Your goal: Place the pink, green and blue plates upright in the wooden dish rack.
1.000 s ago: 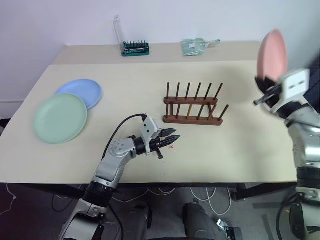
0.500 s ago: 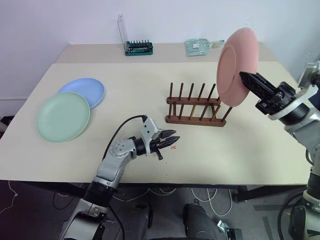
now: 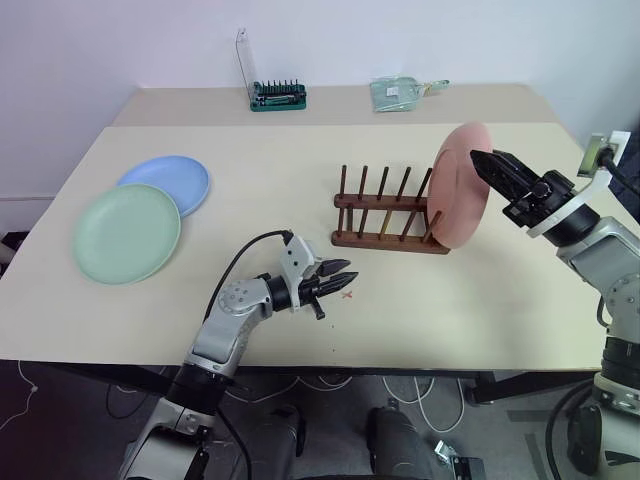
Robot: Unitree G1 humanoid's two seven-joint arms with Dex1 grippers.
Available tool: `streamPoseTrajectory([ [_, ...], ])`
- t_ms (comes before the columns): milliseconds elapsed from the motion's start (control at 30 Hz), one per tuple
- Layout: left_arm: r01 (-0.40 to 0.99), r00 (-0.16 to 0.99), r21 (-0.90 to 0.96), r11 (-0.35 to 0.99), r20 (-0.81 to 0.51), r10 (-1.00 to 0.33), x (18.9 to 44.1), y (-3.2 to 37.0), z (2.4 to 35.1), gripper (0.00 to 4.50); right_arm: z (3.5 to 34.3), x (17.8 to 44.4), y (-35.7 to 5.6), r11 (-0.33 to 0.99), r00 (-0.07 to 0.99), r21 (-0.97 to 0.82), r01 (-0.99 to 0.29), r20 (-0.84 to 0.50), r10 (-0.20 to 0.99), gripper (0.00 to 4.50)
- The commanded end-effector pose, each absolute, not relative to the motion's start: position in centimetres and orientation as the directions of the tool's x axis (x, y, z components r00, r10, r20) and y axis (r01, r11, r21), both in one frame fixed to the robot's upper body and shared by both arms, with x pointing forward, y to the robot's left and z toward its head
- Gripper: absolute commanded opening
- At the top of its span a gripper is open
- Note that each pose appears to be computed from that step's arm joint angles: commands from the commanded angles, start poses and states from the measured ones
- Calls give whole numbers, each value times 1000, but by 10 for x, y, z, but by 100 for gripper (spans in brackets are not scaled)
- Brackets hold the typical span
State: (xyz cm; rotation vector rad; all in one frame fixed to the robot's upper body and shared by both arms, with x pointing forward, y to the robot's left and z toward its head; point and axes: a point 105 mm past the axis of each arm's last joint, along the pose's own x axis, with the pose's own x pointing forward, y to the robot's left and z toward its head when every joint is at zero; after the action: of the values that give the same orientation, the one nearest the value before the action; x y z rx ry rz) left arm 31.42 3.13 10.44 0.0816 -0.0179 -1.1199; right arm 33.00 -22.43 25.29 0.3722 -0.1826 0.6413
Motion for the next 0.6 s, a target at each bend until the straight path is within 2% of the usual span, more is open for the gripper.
streamPoseTrajectory([
  [33, 899, 427, 108, 425, 5, -904, 311, 31, 114, 119, 280, 334, -239, 831, 815, 170, -530, 374, 444, 358],
  [200, 869, 471, 151, 471, 42, -881, 318, 36, 123, 119, 323, 328, -255, 905, 798, 27, -425, 483, 361, 358],
  [333, 715, 659, 186, 674, 145, -738, 352, 59, 147, 119, 347, 316, -229, 868, 732, -166, -468, 477, 487, 358],
  [400, 638, 723, 145, 756, 223, -653, 365, 80, 170, 170, 337, 310, -191, 770, 679, -290, -568, 363, 638, 363],
  [467, 518, 803, 134, 845, 264, -534, 376, 106, 188, 255, 312, 305, -155, 650, 630, -384, -655, 197, 751, 363],
  [533, 383, 872, 111, 917, 284, -398, 384, 134, 199, 344, 284, 303, -131, 557, 600, -435, -707, 48, 799, 363],
  [600, 244, 918, 59, 968, 309, -250, 384, 171, 209, 442, 256, 308, -115, 507, 600, -469, -723, -65, 797, 363],
])
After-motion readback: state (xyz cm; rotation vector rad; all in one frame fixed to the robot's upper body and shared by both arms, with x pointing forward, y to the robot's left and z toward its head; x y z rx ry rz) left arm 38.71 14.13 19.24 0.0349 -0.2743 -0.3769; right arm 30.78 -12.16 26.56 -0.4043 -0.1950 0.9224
